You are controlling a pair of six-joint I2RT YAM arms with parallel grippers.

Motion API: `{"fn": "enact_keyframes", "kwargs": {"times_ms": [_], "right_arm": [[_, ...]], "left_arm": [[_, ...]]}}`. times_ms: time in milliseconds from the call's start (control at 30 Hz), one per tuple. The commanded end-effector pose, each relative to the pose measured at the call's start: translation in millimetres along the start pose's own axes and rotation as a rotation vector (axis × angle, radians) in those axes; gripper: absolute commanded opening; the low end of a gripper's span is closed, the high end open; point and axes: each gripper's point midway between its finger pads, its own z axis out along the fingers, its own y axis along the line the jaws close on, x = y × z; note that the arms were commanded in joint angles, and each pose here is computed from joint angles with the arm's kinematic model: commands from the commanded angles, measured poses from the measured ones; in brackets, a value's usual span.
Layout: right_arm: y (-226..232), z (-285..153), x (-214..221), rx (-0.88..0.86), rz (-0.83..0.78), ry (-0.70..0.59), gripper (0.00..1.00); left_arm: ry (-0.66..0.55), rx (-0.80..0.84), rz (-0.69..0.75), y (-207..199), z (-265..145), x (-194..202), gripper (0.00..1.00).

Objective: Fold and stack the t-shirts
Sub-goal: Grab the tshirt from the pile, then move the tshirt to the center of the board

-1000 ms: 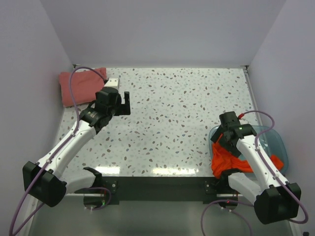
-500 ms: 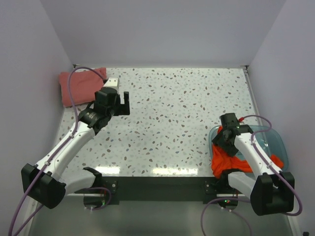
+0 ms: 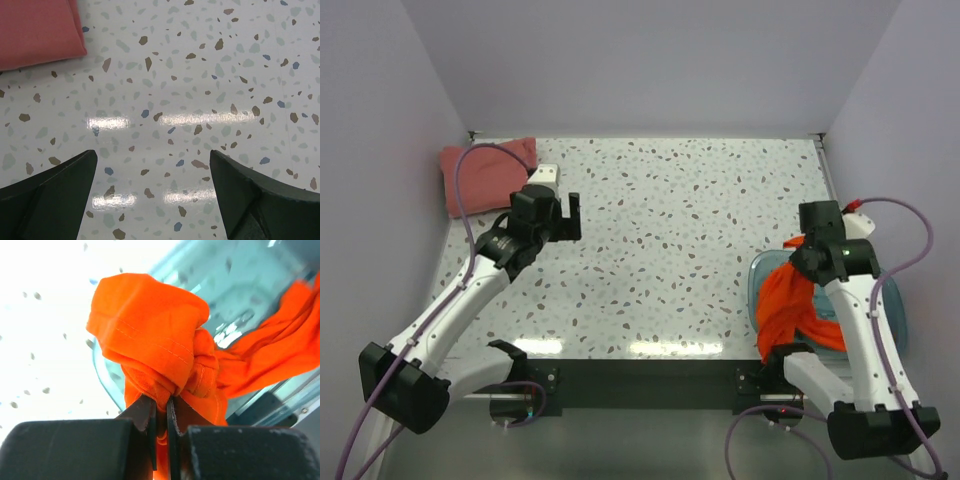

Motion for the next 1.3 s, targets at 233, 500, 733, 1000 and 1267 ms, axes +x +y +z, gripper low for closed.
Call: {"fn": "enact_keyframes", "kwargs": {"times_ms": [233,500,733,1000,1267], "right_arm": [[-17,-120,-140,-0.007,0.093,-0.407,0.00],[55,-184,-212,-0.329,0.141,-0.531,0.00],[159,-243,-233,-0.817,0.046,-0.528,0.00],[256,-340,-211,-1.340,-0.052,-0.506,0.00],[333,-331,-122,-1.437,-0.195,-0.301,0.00]], "left_arm": [[-0.053,0.006,-0.014,0,-2,-11,1.00],[-0.056,-0.008,-0.020,4,-6,-9,1.00],[-0.080,-0.021,-0.028,9,-13,-11,1.00],[-0.082,-0.025,-0.038,11,-16,-10,1.00],[-0.090,-0.047,-0.054,15,-20,-14,1.00]]}}
